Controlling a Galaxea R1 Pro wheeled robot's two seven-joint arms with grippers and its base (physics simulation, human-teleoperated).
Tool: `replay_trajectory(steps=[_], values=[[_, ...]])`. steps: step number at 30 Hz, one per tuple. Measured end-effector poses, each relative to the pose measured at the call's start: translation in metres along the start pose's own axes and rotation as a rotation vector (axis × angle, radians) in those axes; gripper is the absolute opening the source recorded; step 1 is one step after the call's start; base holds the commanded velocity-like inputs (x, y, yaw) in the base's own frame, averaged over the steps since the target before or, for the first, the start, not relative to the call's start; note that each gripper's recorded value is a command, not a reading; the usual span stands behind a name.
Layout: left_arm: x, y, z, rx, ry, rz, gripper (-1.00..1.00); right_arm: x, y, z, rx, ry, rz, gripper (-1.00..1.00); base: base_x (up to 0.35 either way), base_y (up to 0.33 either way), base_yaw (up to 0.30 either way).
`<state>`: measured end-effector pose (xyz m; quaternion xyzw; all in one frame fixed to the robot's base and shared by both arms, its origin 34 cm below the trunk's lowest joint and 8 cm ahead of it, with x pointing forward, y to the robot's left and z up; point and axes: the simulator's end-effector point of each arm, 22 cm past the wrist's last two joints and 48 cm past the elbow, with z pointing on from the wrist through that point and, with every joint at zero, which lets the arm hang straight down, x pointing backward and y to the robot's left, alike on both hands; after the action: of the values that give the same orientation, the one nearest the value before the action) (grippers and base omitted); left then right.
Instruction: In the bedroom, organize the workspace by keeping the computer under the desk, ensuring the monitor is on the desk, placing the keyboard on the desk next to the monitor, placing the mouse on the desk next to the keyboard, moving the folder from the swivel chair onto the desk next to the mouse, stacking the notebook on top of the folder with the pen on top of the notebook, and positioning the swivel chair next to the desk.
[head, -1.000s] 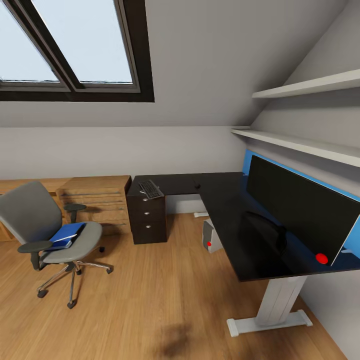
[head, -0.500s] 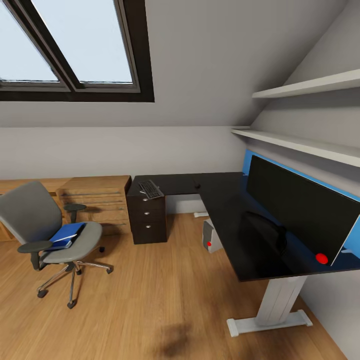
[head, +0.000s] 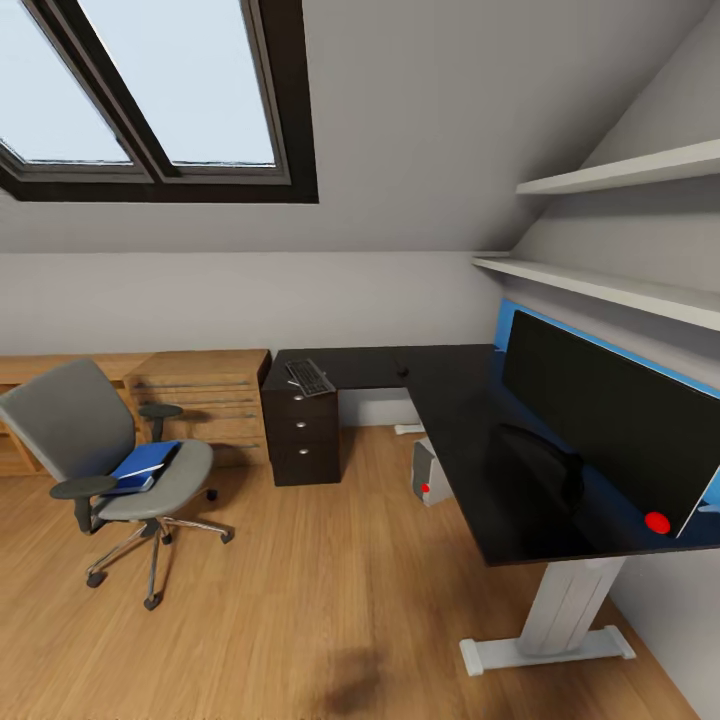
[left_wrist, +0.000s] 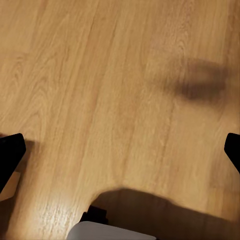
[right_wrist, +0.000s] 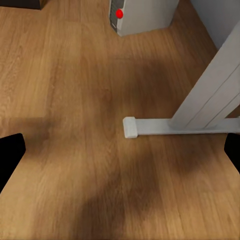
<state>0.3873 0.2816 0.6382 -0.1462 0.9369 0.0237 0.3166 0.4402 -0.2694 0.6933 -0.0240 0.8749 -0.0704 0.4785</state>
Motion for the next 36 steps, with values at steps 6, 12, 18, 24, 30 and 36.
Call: replay_trajectory(steps=[6,12,18,24,30,36], values=[[-0.0002,0.0001,-0.0003,0.000,-0.001,0.000,1.00,-0.0001,0.0019,-0.0004,-0.002,0.000,0.002,1.00,0.134,0.000,0.200],[-0.0002,0.0001,-0.0004,0.000,-0.001,0.000,1.00,-0.0001,0.0017,-0.0004,-0.002,0.000,0.001,1.00,0.295,0.007,0.268],[-0.0002,0.0001,-0.0004,0.000,-0.002,0.000,1.00,0.0001,0.0013,-0.0005,-0.001,0.001,0.001,1.00,0.324,0.060,0.188],[-0.0002,0.0000,-0.0004,0.000,-0.002,0.000,1.00,0.0002,0.0007,-0.0004,-0.001,0.001,0.001,1.00,0.331,0.098,0.045],[-0.0002,0.0000,-0.0004,0.000,-0.002,0.000,1.00,0.0004,0.0002,-0.0004,0.000,0.002,0.000,1.00,0.333,0.115,0.009],[-0.0002,0.0000,-0.0004,0.000,-0.002,0.000,1.00,0.0004,0.0001,-0.0004,0.000,0.002,0.000,1.00,0.333,0.117,0.001]])
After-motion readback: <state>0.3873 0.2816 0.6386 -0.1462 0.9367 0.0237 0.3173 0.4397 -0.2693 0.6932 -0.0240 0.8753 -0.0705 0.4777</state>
